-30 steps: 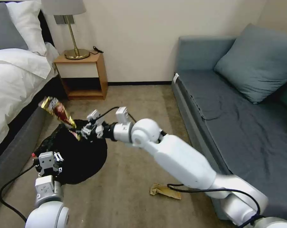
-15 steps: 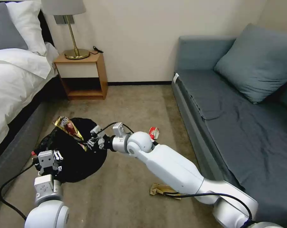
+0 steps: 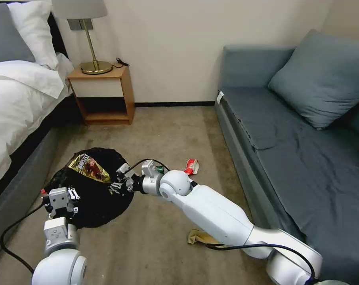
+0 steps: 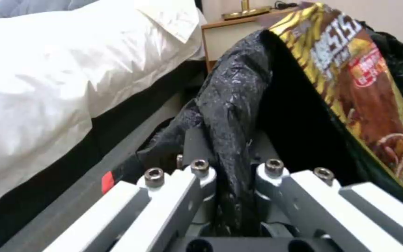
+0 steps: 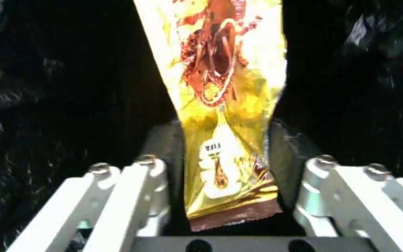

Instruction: Pick up the trash bin, then pick up the garbage on the floor and place it into the trash bin.

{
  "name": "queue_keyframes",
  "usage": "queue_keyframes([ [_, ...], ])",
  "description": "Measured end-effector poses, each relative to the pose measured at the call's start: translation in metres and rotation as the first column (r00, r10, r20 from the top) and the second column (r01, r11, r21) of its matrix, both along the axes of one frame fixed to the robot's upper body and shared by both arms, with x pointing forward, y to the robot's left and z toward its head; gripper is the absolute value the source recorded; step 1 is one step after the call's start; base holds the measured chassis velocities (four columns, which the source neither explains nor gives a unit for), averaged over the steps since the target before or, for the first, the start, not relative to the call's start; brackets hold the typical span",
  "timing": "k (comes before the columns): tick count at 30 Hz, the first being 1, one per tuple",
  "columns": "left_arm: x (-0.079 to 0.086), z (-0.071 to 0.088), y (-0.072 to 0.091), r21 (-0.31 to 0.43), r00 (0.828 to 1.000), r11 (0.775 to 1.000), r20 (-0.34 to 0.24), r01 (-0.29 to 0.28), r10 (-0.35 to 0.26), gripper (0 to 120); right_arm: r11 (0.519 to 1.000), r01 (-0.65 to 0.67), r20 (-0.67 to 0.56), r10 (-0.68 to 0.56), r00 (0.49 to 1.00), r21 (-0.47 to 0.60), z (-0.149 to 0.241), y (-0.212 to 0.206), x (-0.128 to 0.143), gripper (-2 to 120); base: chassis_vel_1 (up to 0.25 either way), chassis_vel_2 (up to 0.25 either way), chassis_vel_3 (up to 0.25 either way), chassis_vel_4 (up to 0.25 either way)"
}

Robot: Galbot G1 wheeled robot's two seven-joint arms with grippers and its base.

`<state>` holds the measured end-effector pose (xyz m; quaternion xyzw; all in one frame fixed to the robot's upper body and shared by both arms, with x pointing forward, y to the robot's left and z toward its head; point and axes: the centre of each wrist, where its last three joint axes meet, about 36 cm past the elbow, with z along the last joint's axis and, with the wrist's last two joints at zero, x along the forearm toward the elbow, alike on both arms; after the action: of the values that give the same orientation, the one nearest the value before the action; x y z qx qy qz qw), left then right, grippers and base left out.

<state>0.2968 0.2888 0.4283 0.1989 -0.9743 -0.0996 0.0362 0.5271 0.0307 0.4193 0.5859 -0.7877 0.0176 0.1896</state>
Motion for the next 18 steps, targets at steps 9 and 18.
queue_keyframes([
  [9, -0.0009, -0.0001, 0.0013, 0.000, 1.000, 1.000, 0.001, -0.004, 0.004, 4, 1.000, -0.002, 0.006, 0.002, 1.000, -0.023, -0.0073, -0.0030, -0.0034, 76, 0.000, 0.000, 0.000, 0.000],
  [18, -0.0014, -0.0007, 0.0019, -0.001, 1.000, 1.000, 0.003, -0.007, 0.007, 4, 1.000, 0.004, 0.018, -0.003, 1.000, -0.024, -0.0036, -0.0101, -0.0006, 99, 0.000, 0.000, 0.000, 0.000],
])
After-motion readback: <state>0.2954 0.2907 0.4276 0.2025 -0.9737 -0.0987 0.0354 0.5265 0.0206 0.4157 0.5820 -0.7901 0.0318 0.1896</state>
